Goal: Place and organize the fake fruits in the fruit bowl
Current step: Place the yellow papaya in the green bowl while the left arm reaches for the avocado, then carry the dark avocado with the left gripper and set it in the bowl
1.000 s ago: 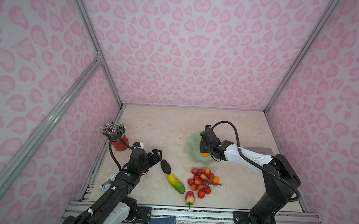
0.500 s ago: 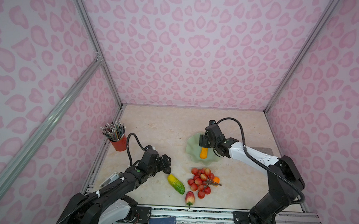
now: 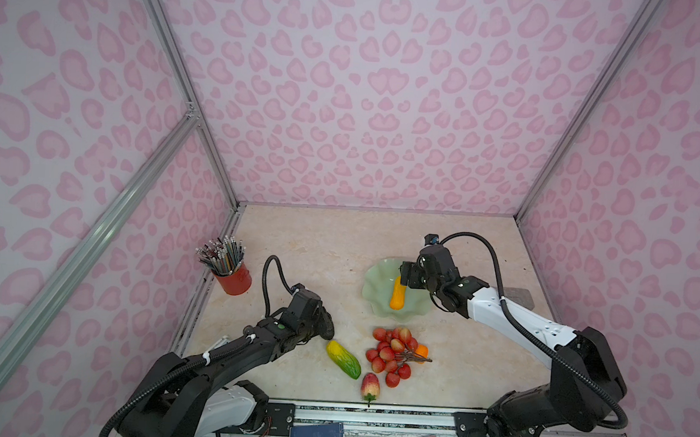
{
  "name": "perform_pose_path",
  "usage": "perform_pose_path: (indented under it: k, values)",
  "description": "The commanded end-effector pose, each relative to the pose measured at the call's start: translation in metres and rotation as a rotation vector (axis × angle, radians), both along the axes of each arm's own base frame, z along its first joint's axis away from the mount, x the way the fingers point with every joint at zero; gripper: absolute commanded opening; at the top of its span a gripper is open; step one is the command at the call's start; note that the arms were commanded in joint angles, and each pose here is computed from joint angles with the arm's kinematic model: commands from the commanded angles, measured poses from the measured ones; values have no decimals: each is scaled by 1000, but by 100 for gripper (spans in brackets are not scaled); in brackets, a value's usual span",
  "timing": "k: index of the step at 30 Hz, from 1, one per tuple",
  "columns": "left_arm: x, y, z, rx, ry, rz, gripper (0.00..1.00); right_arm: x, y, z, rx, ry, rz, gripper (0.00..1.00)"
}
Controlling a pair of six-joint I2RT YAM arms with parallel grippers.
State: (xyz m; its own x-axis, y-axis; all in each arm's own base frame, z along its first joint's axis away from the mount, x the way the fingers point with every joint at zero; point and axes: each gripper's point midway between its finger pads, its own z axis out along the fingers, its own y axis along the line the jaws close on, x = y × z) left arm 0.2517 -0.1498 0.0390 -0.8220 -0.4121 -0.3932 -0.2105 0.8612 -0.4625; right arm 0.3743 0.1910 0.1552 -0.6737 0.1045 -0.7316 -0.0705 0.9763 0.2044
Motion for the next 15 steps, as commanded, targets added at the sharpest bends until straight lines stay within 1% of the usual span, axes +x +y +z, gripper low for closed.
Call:
perform_pose_path:
  k: [1, 3, 5, 7, 9, 13, 14, 15]
  values:
    - [3, -3, -4, 9, 1, 8, 51, -3, -5, 2, 34, -17, -18, 91]
    - [3, -3, -7, 25, 12, 7, 47, -4, -7, 1, 44, -29, -25, 91]
    - [5, -5, -2, 17, 4, 4, 42, -4, -9, 1, 48, -22, -28, 91]
    - [12, -11, 13, -2, -42, -13, 38, -6, -12, 4, 40, -12, -29, 91]
    - [21, -17, 31, 3, -97, -47, 38, -7, -16, 5, 36, -29, -40, 91]
    - [40, -37, 70, 18, -174, -156, 37, -7, -25, 9, 86, -37, -51, 92]
    - [44, -44, 79, 9, -191, -182, 34, -7, -27, 10, 95, -35, -53, 91]
    - [49, -54, 90, 1, -216, -218, 33, -9, -30, 13, 96, -40, -56, 91]
